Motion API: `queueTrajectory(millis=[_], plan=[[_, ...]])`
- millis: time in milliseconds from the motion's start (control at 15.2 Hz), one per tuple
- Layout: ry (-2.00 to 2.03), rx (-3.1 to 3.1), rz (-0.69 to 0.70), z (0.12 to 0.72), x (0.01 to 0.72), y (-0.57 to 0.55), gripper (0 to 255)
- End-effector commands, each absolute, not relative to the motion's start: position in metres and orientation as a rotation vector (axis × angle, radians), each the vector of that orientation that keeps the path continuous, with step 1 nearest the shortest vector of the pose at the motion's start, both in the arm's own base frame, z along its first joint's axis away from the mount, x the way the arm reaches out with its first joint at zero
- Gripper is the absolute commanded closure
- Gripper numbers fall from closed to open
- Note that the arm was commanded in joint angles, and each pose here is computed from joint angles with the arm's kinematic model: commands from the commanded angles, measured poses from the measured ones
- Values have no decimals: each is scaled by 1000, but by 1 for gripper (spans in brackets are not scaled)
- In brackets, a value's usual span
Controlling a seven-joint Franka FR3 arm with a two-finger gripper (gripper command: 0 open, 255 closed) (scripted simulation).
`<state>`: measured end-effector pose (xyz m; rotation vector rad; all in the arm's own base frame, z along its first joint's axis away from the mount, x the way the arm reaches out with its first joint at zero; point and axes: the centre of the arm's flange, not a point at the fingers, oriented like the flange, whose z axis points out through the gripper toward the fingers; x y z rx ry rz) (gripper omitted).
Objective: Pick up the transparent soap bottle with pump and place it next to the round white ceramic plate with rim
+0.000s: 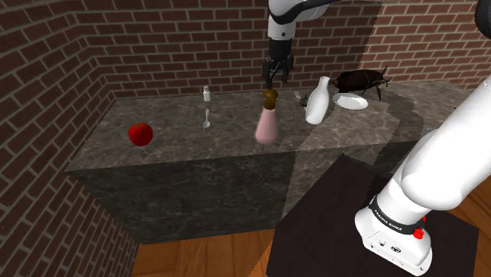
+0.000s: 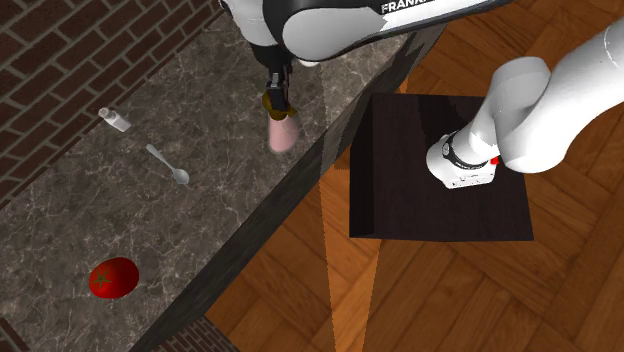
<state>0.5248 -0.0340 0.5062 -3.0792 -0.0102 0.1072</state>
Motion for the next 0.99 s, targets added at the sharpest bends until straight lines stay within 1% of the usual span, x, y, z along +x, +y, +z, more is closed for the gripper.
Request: queueTrajectory(millis=[0,132,594,924], plan=[[0,-3079,120,497,550,-40,0],[8,-3078,130,491,572,-44,0],[8,-3078,130,454,569,-42,0],[8,-3078,130,451,569,-42,0]])
